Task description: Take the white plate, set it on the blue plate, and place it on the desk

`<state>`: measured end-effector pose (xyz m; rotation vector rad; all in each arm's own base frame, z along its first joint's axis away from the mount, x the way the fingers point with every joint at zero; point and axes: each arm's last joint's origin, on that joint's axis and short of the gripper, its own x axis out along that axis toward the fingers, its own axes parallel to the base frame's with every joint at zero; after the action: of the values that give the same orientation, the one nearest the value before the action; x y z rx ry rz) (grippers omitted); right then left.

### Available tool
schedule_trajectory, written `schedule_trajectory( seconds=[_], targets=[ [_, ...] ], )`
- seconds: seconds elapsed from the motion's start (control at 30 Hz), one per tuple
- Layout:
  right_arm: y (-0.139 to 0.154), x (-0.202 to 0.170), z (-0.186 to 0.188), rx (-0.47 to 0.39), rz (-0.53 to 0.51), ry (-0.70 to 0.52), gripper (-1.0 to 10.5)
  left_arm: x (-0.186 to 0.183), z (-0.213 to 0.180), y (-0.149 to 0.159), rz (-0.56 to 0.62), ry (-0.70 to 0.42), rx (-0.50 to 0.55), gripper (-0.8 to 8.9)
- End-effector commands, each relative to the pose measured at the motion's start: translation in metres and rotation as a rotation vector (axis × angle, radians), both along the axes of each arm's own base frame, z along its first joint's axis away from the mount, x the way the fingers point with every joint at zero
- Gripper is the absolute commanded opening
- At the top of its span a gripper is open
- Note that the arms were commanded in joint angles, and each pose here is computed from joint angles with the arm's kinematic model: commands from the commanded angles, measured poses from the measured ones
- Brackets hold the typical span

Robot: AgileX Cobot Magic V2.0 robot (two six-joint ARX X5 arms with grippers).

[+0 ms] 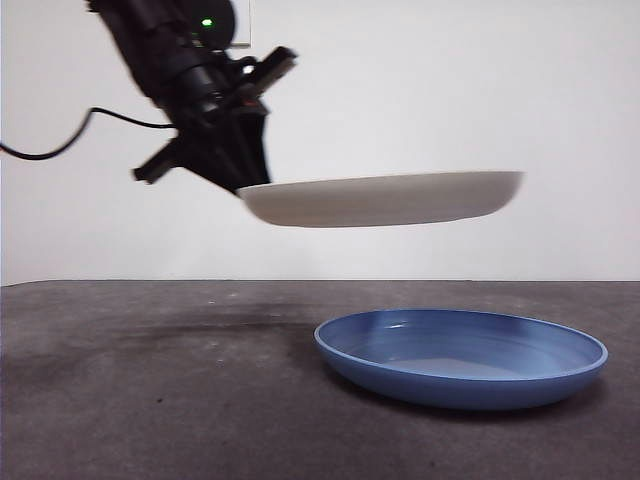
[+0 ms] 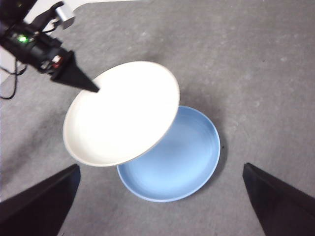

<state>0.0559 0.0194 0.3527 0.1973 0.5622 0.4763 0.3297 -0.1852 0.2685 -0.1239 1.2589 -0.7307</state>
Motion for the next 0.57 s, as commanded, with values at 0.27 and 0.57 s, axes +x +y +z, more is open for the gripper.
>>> schedule_trajectory(
  seconds=[0.27,0.57],
  targets=[
    [-0.002,-0.012,0.003,0.012,-0.007,-0.007,6.2,0.019,-0.03,-0.058,-0.064,0.06,0.025,0.09],
    [-0.002,-0.011,0.003,0.013,-0.006,-0.012,6.2,0.026,-0.057,-0.069,-0.065,0.091,0.105,0.09]
  ],
)
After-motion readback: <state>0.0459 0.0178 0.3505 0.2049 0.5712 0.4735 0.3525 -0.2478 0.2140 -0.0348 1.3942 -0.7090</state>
